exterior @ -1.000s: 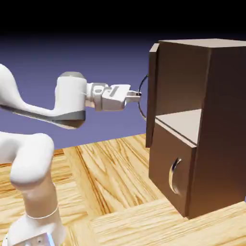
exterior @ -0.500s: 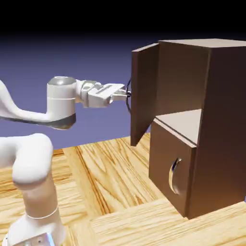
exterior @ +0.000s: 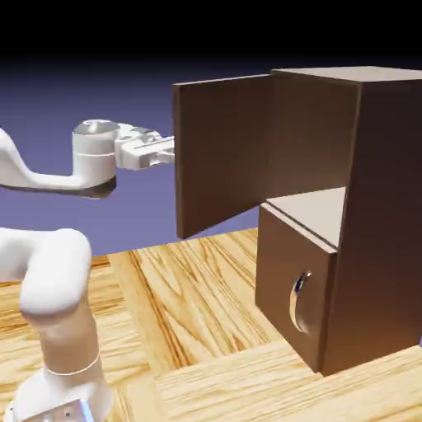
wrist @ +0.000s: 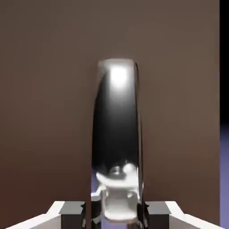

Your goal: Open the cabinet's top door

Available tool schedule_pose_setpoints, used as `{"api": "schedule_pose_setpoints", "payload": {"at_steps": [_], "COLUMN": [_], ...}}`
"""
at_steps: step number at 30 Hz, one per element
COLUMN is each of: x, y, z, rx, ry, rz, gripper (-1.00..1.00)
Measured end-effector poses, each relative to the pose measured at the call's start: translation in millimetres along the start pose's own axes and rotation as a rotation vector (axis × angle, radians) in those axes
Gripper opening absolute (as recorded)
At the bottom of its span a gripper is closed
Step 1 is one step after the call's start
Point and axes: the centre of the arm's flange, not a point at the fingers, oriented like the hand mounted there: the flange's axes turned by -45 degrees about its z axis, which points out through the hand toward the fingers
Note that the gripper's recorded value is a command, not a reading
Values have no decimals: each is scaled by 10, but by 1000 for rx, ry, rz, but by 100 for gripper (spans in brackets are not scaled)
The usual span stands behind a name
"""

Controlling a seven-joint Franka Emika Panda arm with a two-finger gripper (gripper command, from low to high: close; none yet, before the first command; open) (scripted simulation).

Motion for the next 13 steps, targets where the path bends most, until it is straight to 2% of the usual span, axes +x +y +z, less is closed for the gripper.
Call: {"api": "schedule_pose_setpoints", "payload": {"at_steps": [10, 11, 13], "x": [1, 1, -5], "y": [-501, -533, -532], "z": [-610, -639, -639], "rx": [-283, -298, -300], "ry": [-1, -1, 0], "rz": [0, 0, -1], "gripper": [-100, 100, 100]}}
